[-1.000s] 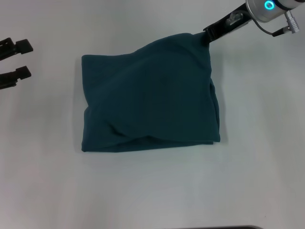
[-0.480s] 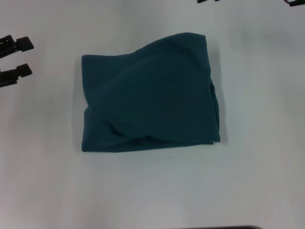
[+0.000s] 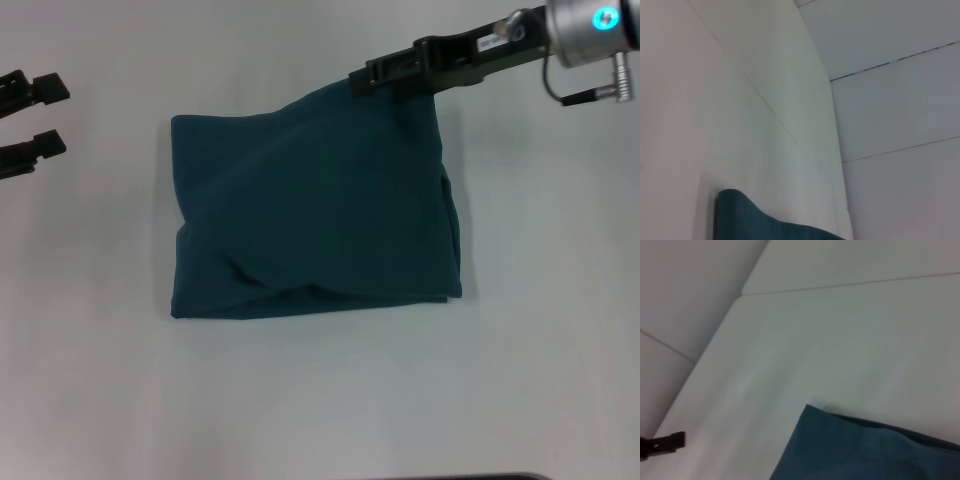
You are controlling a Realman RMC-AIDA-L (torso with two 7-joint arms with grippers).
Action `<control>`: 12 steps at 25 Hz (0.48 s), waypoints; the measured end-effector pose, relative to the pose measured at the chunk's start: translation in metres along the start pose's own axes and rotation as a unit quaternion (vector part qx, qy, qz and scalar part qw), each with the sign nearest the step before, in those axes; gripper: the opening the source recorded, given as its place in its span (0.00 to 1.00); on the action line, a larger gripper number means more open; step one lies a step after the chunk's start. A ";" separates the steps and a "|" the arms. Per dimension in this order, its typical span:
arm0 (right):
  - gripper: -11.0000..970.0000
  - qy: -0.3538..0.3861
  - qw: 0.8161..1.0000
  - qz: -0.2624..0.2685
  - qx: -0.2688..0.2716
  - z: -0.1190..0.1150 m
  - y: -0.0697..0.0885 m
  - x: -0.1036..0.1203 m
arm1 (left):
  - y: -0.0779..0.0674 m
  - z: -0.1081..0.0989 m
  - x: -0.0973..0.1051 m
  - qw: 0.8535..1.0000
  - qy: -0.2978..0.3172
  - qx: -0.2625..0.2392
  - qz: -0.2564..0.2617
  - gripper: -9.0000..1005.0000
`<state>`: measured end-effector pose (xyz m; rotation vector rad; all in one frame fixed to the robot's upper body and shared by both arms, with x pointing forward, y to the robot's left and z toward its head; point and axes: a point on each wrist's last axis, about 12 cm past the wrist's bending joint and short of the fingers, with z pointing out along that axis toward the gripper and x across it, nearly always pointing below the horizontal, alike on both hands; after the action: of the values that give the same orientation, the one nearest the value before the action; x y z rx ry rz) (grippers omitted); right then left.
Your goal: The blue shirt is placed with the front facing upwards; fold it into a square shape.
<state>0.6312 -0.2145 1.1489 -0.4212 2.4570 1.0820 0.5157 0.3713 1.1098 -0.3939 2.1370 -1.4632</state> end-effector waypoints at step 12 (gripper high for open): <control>0.91 -0.017 0.996 0.038 0.076 0.054 -0.006 0.000 | 0.000 0.002 -0.001 1.000 0.000 -0.001 0.001 0.88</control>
<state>0.6470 -0.1773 1.1120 -0.2617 2.5215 0.9159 0.5174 0.3699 1.1098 -0.3918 2.1392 -1.4603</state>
